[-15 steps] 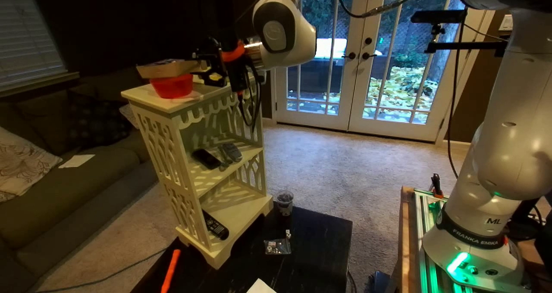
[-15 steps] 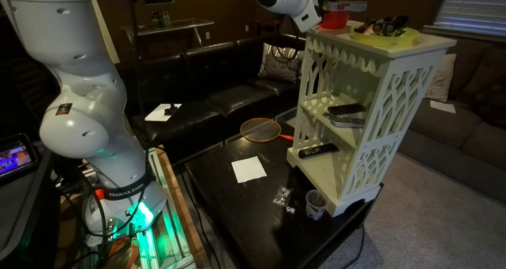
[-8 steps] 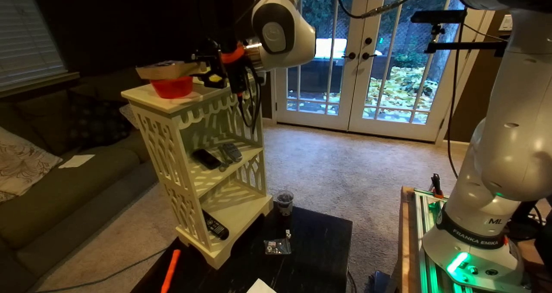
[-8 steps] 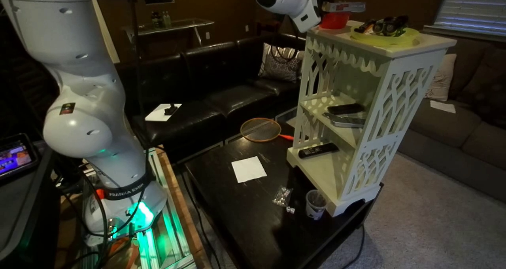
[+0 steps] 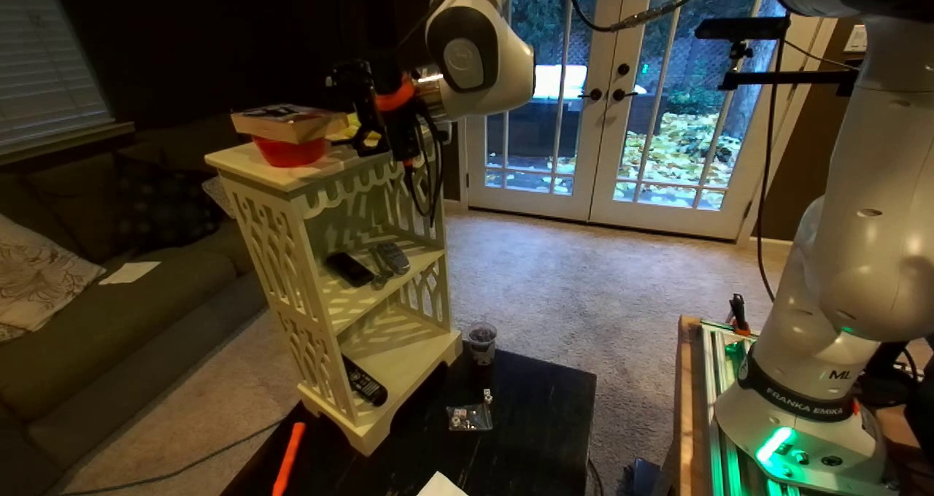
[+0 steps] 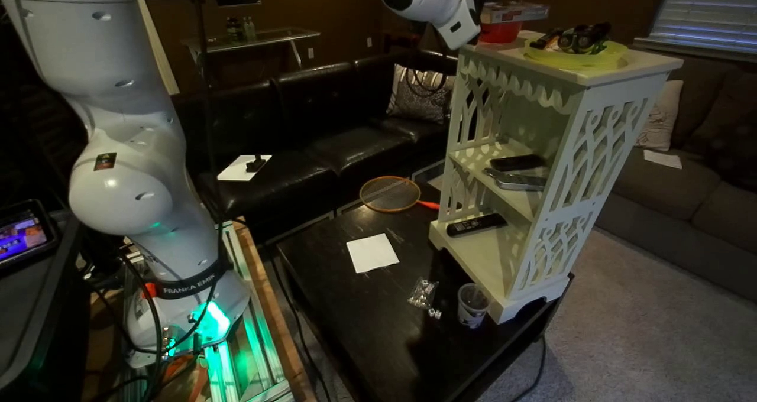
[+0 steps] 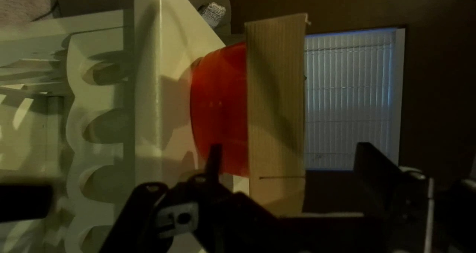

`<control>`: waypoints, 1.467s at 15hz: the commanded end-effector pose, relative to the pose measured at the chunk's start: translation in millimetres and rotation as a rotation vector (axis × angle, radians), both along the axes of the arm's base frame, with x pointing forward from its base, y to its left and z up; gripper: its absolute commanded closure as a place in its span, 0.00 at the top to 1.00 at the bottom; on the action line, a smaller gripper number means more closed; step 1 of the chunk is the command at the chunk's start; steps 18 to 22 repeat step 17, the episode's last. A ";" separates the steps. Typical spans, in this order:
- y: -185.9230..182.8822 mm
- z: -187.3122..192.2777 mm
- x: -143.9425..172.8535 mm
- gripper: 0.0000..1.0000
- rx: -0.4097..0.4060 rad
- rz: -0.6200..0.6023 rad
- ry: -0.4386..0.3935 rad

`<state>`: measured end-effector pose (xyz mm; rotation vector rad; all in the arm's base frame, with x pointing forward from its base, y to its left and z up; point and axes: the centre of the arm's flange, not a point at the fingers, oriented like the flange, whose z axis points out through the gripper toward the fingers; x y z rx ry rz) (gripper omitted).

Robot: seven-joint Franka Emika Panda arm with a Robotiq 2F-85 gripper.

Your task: Put the blue book on top of the orange bowl.

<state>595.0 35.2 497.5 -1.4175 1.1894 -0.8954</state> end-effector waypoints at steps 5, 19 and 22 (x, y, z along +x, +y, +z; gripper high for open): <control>-12.4 18.6 -61.4 1.00 -0.190 0.110 0.036; -61.7 42.9 -134.9 1.00 -0.586 0.376 -0.011; -61.7 42.9 -134.9 1.00 -0.586 0.376 -0.011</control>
